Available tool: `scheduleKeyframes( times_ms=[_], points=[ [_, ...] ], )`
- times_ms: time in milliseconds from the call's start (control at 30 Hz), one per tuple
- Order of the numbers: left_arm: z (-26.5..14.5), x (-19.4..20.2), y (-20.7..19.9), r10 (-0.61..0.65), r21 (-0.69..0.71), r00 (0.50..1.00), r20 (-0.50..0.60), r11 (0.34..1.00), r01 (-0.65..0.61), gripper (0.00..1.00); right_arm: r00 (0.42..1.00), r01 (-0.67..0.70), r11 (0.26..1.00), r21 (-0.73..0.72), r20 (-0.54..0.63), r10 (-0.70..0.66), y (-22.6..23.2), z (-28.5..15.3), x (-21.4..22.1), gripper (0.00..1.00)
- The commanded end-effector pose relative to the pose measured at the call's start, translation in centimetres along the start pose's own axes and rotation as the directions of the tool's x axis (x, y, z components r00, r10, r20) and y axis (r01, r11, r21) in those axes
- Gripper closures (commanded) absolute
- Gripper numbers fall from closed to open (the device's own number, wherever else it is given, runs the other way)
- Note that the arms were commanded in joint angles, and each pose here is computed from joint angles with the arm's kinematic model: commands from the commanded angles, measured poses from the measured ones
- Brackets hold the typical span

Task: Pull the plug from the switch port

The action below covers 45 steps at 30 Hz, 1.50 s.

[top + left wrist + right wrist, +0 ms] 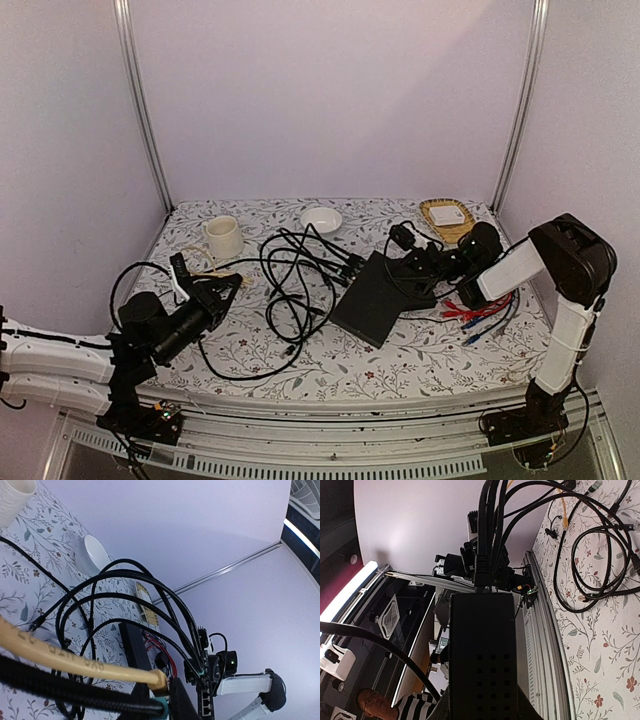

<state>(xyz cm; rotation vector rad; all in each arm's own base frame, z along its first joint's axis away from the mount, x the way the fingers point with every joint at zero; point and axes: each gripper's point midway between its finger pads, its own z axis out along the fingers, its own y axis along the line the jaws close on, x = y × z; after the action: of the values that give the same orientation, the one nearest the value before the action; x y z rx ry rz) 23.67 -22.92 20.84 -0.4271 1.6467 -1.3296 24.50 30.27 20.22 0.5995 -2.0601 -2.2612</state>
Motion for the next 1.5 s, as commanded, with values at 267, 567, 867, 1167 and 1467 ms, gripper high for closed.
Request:
scheduleKeyframes(
  times_ms=[267, 567, 867, 1167, 1467],
  points=[
    [-4.2, -2.7, 7.0, -0.021, -0.200, 0.992, 0.123, 0.979, 0.046, 1.00, 0.989, 0.105, 0.993, 0.053, 0.104, -0.110, 0.9, 0.3, -3.2, 0.98],
    [-5.3, -4.4, 11.6, -0.012, -0.315, 0.982, 0.190, 0.946, 0.072, 1.00, 0.988, 0.075, 0.993, 0.086, 0.129, -0.086, -0.2, 0.6, -4.0, 0.98],
    [-5.6, -6.2, 16.1, -0.002, -0.465, 0.970, 0.243, 0.877, 0.119, 0.79, 0.987, 0.067, 0.992, 0.111, 0.141, -0.083, -1.0, 0.7, -4.7, 0.98],
    [-3.7, -5.0, 17.9, -0.076, -0.548, 0.981, 0.179, 0.820, 0.164, 0.44, 0.986, 0.078, 0.990, 0.115, 0.137, -0.094, -0.7, 1.2, -4.8, 0.98],
    [-4.1, -4.2, 15.6, -0.112, -0.544, 0.981, 0.157, 0.819, 0.181, 0.41, 0.984, 0.097, 0.988, 0.118, 0.137, -0.113, -0.2, 1.2, -5.0, 0.98]
  ],
)
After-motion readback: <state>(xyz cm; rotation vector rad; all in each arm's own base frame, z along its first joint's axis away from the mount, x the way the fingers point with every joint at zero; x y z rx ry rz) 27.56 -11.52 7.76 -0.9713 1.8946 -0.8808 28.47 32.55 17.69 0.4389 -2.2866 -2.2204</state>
